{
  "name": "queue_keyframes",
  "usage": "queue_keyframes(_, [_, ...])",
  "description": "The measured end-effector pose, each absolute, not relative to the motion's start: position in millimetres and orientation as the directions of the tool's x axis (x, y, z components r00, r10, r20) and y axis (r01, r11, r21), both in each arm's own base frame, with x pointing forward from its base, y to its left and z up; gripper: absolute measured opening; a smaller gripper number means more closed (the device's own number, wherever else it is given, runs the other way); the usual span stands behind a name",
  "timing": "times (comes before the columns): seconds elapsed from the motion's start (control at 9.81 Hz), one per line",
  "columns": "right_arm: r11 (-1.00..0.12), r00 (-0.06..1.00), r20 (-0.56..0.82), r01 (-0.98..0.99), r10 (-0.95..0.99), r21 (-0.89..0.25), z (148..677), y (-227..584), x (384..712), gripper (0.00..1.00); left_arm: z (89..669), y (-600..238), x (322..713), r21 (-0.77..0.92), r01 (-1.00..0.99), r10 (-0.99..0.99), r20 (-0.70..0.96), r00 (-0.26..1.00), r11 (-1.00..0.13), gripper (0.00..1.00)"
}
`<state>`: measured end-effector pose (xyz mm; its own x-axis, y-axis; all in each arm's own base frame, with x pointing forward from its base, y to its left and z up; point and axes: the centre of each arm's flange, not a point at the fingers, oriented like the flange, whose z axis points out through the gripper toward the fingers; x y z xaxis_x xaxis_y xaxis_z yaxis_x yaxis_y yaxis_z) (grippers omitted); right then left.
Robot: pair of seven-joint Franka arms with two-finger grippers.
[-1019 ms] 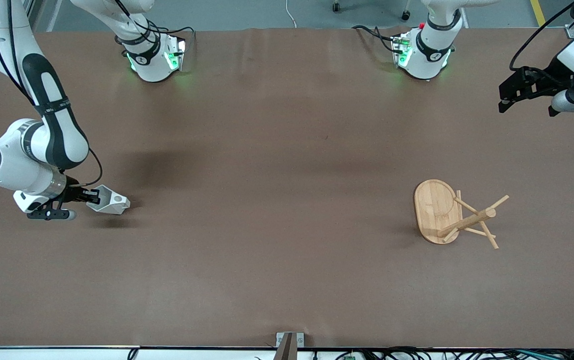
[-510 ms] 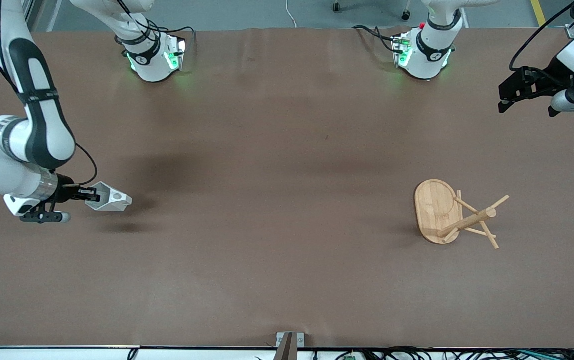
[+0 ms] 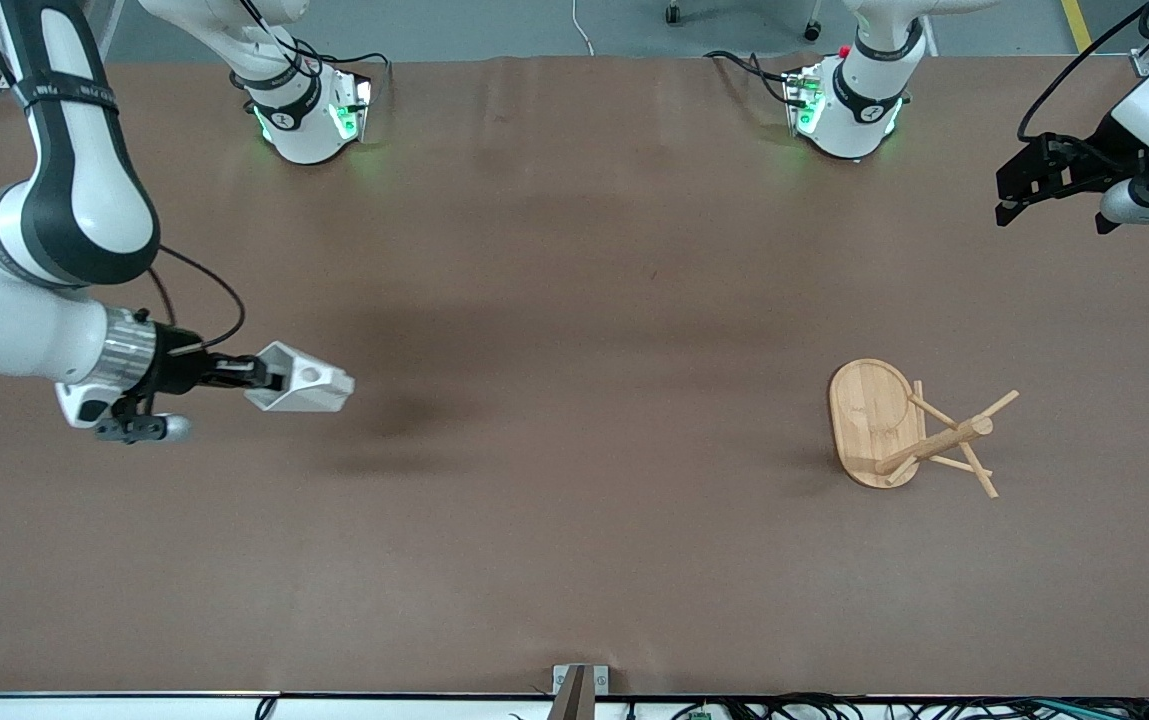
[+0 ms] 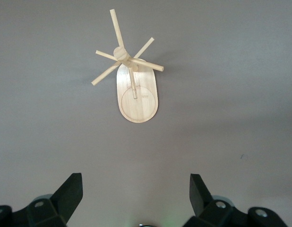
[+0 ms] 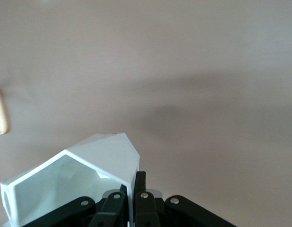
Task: Hang cup on rack
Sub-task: 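Lift the cup with the right gripper while the left gripper approaches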
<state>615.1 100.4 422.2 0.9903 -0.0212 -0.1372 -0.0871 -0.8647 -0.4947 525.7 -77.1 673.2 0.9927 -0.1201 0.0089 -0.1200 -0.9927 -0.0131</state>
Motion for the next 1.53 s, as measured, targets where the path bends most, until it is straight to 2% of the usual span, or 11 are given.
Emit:
queue_keyframes(0.41, [-0.692, 0.979, -0.201, -0.130, 0.023, -0.710, 432, 188, 597, 0.04, 670, -118, 529, -0.007, -0.198, -0.198, 0.046, 0.979, -0.980, 1.00])
queue_keyframes(0.71, [-0.521, 0.962, -0.271, -0.211, 0.041, -0.827, 442, 238, 582, 0.04, 655, -232, 502, 0.044, -0.408, -0.407, 0.032, 0.913, -0.912, 1.00])
queue_keyframes(0.92, [-0.437, 0.954, -0.290, -0.230, 0.075, -0.869, 444, 263, 571, 0.04, 642, -309, 473, 0.130, -0.530, -0.530, 0.034, 0.847, -0.838, 1.00])
queue_keyframes(1.12, [-0.341, 0.949, -0.289, -0.232, 0.127, -0.911, 421, 286, 549, 0.04, 634, -350, 462, 0.220, -0.643, -0.642, 0.085, 0.762, -0.734, 1.00])
queue_keyframes(1.32, [-0.289, 0.946, -0.287, -0.236, 0.148, -0.928, 404, 296, 534, 0.04, 627, -355, 470, 0.295, -0.749, -0.743, 0.156, 0.650, -0.593, 1.00])
queue_keyframes(1.53, [-0.222, 0.949, -0.273, -0.235, 0.158, -0.946, 400, 309, 525, 0.04, 620, -360, 476, 0.290, -0.823, -0.808, 0.207, 0.552, -0.488, 1.00])
